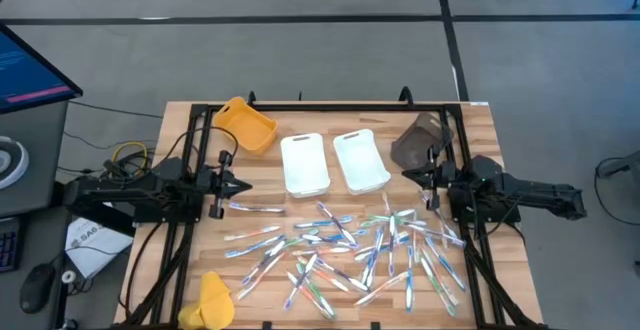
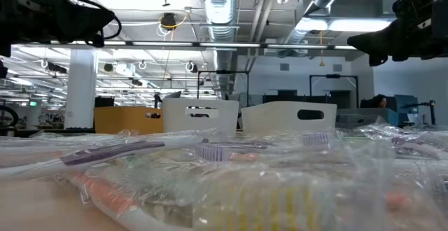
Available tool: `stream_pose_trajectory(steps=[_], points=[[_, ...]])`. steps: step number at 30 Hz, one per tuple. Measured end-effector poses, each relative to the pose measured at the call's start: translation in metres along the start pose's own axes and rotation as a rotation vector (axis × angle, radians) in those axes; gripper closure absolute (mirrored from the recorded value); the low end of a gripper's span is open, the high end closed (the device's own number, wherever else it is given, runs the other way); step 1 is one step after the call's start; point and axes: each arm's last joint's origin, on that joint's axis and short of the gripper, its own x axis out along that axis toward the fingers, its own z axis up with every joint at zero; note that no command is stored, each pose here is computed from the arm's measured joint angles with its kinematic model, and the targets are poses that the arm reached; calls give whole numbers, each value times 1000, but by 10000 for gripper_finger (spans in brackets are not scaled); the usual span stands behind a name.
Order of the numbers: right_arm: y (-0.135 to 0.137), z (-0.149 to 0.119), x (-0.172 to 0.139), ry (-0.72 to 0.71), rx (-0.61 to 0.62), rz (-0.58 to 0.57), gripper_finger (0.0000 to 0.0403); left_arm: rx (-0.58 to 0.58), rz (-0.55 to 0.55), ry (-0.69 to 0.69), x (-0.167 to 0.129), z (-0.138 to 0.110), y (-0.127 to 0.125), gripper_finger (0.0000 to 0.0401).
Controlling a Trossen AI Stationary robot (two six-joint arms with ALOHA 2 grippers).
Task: Pick & Place Toothbrushes
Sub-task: Put the purple toothbrush into the right white bin
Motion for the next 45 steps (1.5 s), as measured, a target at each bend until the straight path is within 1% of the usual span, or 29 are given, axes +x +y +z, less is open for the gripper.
stream_pose_trajectory(steps=[2,3,10,11,13,15,18,21,23,25,27,29,30,33,35,37,39,41,43,45], points=[[1,-1,0,8,127,7,403,6,0,-2,0,0,0,399],[1,-1,0,7,164,11,403,7,1,-6,0,1,0,399],[3,4,0,-35,185,30,403,44,20,-121,-1,12,2,399],[3,6,0,-50,177,39,403,46,23,-136,-1,13,2,399],[5,12,-1,-68,125,57,403,51,27,-165,-1,16,2,399],[7,27,-4,-131,66,84,403,51,29,-176,-2,17,2,399],[11,45,-9,-184,-30,123,399,-31,22,-180,-2,17,2,399],[13,73,-15,-254,-123,128,382,-56,19,-184,-2,18,2,399],[14,92,-17,-282,-141,129,365,-75,13,-184,-2,18,2,399],[16,109,-18,-275,-147,150,348,-79,13,-185,-2,18,2,399],[17,125,-16,-247,-180,166,334,-80,12,-184,-2,18,2,399],[19,135,-10,-180,-240,168,324,-78,12,-183,-2,18,2,399],[19,139,-5,-127,-278,146,319,-75,13,-182,-2,18,2,399],[18,145,12,107,-357,13,305,-73,-20,-155,1,15,1,399],[16,148,23,261,-348,-94,294,-53,-42,-118,3,11,1,399],[15,150,35,366,-306,-164,283,-42,-45,-70,7,6,1,399],[16,152,47,410,-255,-190,271,-24,-30,-27,11,2,1,398],[18,153,61,433,-222,-202,257,-15,-10,-22,14,1,2,390],[22,149,79,470,-207,-203,241,-34,-9,-31,17,1,2,374],[26,136,93,549,-195,-201,223,-92,-9,-42,19,1,3,354]])
